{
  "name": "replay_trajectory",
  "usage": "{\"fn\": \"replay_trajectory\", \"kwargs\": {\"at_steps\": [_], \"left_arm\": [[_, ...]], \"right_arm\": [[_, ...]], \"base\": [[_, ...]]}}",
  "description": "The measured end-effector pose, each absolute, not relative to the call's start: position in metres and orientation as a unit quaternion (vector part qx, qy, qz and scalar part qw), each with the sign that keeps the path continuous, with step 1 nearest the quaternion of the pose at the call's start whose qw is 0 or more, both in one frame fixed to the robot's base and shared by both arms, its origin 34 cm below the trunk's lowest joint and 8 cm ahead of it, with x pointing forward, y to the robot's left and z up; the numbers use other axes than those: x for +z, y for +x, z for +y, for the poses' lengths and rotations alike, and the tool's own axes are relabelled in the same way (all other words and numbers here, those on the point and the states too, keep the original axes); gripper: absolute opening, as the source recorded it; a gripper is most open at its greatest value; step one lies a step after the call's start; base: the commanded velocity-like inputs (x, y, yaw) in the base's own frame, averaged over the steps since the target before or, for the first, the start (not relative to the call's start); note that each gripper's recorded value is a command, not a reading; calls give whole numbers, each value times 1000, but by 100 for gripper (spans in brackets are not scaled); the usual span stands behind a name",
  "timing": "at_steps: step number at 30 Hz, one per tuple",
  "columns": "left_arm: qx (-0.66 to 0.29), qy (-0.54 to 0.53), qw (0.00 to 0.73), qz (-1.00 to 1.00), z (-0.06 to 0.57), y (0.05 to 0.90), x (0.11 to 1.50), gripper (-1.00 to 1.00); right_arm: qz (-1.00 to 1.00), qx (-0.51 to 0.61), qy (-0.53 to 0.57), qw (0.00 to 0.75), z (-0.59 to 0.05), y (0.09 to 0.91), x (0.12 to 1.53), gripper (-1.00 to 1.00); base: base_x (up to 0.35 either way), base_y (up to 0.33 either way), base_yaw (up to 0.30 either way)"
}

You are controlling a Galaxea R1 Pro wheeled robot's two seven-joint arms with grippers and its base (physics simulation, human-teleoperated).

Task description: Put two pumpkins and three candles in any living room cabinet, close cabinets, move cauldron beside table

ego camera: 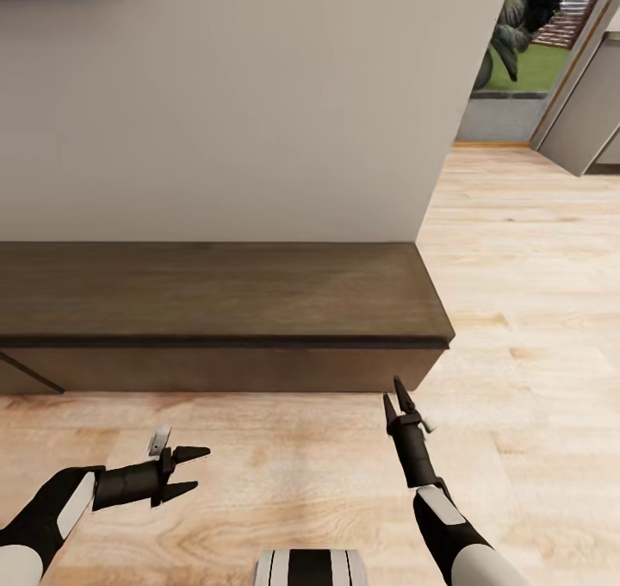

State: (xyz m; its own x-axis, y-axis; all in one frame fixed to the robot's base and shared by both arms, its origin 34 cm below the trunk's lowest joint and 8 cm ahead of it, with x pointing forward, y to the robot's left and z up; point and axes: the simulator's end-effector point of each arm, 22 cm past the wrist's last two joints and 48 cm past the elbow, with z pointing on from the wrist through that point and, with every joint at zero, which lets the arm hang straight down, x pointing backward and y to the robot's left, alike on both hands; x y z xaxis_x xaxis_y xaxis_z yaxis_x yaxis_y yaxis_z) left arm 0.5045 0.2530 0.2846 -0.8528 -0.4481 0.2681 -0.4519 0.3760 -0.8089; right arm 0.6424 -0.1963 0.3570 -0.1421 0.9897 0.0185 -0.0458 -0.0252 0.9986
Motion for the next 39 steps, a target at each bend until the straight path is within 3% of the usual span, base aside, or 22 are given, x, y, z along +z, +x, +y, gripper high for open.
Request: {"fn": "replay_trajectory", "kwargs": {"at_steps": [23,39], "left_arm": [[499,256,-26,-827,253,519,315,100],[500,256,-29,-827,253,520,318,100]], "right_arm": [[504,563,444,482,-196,649,391,100],[503,526,503,467,-214,643,363,100]], "base": [[22,0,0],[47,0,0]]}}
